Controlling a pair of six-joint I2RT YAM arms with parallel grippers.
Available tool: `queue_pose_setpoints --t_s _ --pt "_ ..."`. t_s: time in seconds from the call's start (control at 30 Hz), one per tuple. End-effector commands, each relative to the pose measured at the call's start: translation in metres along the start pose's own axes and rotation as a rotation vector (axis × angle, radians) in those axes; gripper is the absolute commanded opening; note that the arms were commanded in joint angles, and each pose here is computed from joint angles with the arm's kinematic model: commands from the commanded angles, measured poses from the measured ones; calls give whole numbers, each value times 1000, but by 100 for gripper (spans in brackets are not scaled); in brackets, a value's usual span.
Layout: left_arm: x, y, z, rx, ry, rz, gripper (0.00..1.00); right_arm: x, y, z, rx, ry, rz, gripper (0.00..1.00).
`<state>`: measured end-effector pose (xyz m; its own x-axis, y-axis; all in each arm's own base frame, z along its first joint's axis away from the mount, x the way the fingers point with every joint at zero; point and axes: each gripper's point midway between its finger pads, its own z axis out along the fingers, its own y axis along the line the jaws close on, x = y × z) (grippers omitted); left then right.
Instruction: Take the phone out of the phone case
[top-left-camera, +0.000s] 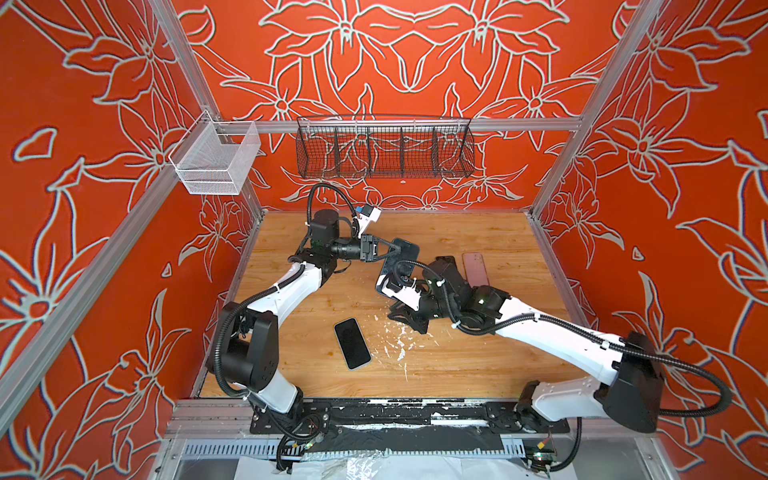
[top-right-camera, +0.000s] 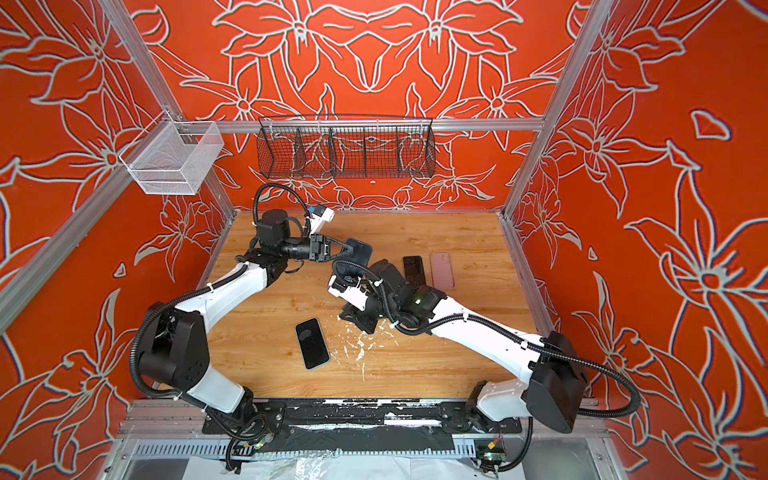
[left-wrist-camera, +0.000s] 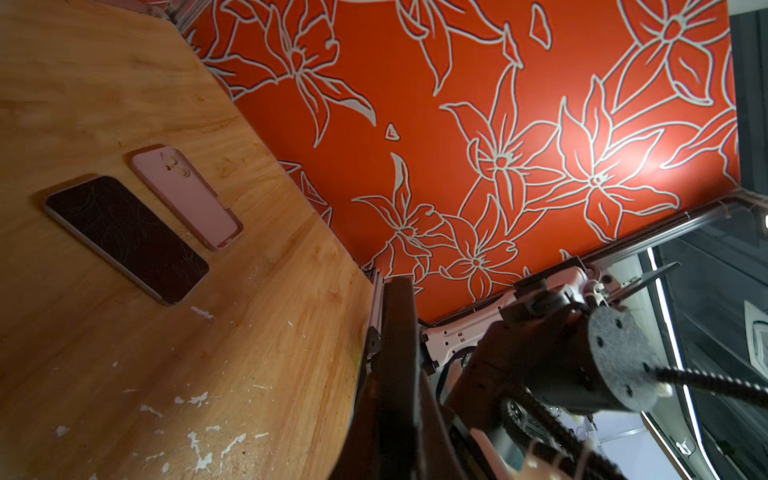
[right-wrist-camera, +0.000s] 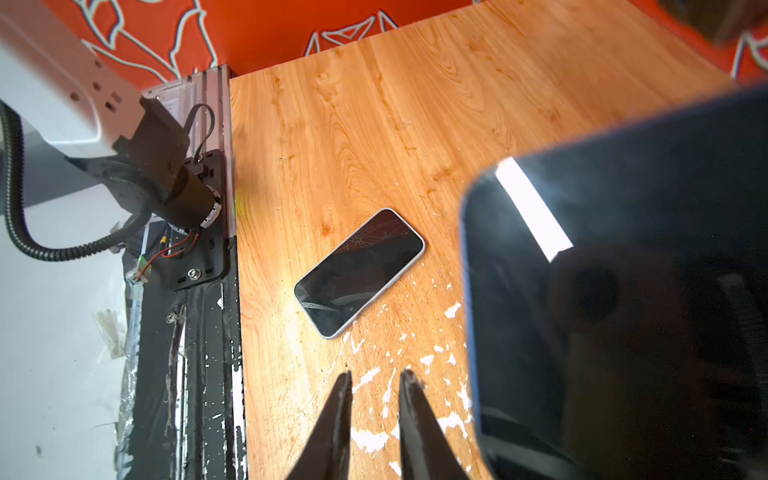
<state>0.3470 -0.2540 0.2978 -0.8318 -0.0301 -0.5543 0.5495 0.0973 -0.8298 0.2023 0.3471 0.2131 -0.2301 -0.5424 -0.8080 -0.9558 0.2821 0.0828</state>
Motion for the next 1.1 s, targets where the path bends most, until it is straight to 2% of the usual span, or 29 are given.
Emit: queue_pose_setpoints --t_s 0.0,0.23,0.33,0.5,0.7,0.83,1.07 --pt "-11 -7 4 -9 -23 -2 0 -5 -4 -1 30 -22 -79 23" --pt "-8 -7 5 -8 -13 -5 0 -8 -4 -12 36 -45 -54 23" --pt "-7 -9 4 -8 -10 7 0 -6 1 -17 -10 -36 1 28" --pt "-6 -15 2 -19 3 30 0 -15 23 -44 -242 -94 178 45" --pt "-5 -22 1 -12 2 50 0 -7 6 -63 -182 -97 261 58" --pt "-6 -29 0 4 -5 63 0 0 -6 -63 -138 -79 291 68" --pt "-5 -38 -3 11 -7 74 0 11 -19 -45 -120 1 324 68"
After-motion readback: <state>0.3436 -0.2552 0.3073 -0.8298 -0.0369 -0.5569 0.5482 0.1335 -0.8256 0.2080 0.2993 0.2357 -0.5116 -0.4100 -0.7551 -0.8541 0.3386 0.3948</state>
